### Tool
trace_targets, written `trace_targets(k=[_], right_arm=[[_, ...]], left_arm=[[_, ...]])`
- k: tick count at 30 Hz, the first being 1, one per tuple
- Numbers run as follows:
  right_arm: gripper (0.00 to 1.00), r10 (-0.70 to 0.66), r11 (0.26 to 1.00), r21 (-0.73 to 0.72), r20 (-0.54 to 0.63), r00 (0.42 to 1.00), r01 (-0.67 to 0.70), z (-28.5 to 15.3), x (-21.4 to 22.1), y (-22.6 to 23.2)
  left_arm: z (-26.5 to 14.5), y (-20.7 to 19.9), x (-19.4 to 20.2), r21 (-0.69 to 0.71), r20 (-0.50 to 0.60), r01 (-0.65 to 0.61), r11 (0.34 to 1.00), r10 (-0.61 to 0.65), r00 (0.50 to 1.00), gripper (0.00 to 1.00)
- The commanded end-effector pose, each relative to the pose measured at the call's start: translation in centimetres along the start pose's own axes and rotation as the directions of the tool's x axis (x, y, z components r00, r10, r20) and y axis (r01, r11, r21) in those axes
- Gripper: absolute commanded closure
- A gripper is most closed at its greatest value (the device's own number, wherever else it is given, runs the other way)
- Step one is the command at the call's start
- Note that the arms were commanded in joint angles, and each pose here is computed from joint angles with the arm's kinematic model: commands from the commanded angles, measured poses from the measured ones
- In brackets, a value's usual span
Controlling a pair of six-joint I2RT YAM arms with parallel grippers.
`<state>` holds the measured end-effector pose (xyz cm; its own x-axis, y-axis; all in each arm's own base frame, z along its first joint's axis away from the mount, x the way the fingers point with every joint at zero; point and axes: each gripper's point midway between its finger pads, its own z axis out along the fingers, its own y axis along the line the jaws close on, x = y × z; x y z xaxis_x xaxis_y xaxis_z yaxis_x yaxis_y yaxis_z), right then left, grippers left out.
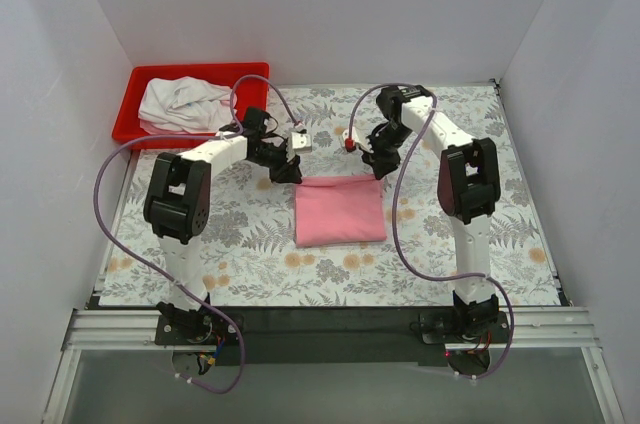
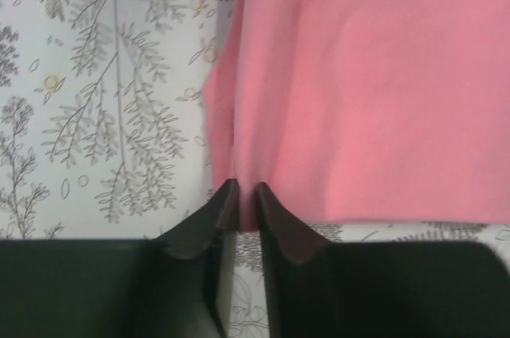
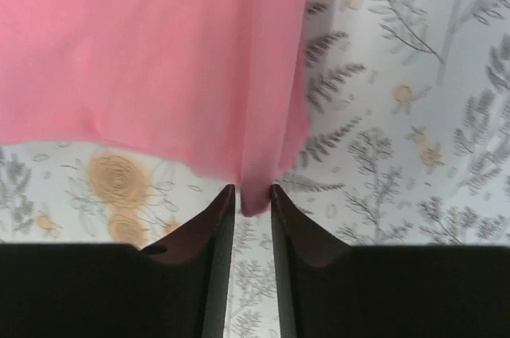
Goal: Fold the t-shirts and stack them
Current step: Fold the tshirt
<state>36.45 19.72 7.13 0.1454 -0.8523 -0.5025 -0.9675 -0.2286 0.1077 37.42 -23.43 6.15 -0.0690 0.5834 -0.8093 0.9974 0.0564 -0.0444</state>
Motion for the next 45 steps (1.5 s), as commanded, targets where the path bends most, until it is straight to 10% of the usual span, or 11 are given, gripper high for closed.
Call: trace_targets(k=[1,8,16,24,31,38,43,45], right_arm=[[0.68,0.078,0.988,0.134,-0.046,0.996,-0.072,-2.2,1.6,-4.0],[0.52,0.303,0.890,0.302,0.170,0.938,-0.343,-7.8,-1.5,-6.6],[0.44,0.639,0.729,-0.105,0.459,0.618,-0.676,-7.1,-8.2,3.2],[0.43,0.830,0.549,-0.454,0.392,0.396,-0.702,-0.9,-10.2,10.8],[0.47,0.942,0.335,-0.607,0.202,0.267,-0.721,5.6,-7.6,14.3],[0.50,0.980,0.199,-0.594,0.136,0.146,-0.780,8.2,-2.6,13.7],[0.50,0.975,0.221,-0.618,0.142,0.169,-0.755,6.9,-3.3,15.3],[0.50,0.949,0.316,-0.605,0.216,0.231,-0.731,4.7,-4.4,15.4]], left_arm=[[-1.2,4.0,-0.1,-0.140,-0.027,0.072,0.988,-0.077,0.997,0.80],[-6.1,6.4,-5.2,-0.346,0.136,0.293,0.892,-0.261,0.956,0.59],[-5.9,-5.9,-10.3,0.023,0.283,0.651,0.758,-0.630,0.723,0.53],[-0.7,-16.0,-9.5,0.263,0.149,0.820,0.508,-0.862,0.486,0.50],[2.6,-16.0,-4.9,0.276,0.035,0.896,0.348,-0.935,0.352,0.50],[3.3,-13.6,2.6,0.190,0.017,0.980,0.061,-0.998,0.059,0.52],[1.6,-13.0,1.8,0.195,0.025,0.978,0.076,-0.997,0.073,0.52],[-0.2,-12.7,-0.5,0.194,0.097,0.953,0.230,-0.972,0.215,0.53]])
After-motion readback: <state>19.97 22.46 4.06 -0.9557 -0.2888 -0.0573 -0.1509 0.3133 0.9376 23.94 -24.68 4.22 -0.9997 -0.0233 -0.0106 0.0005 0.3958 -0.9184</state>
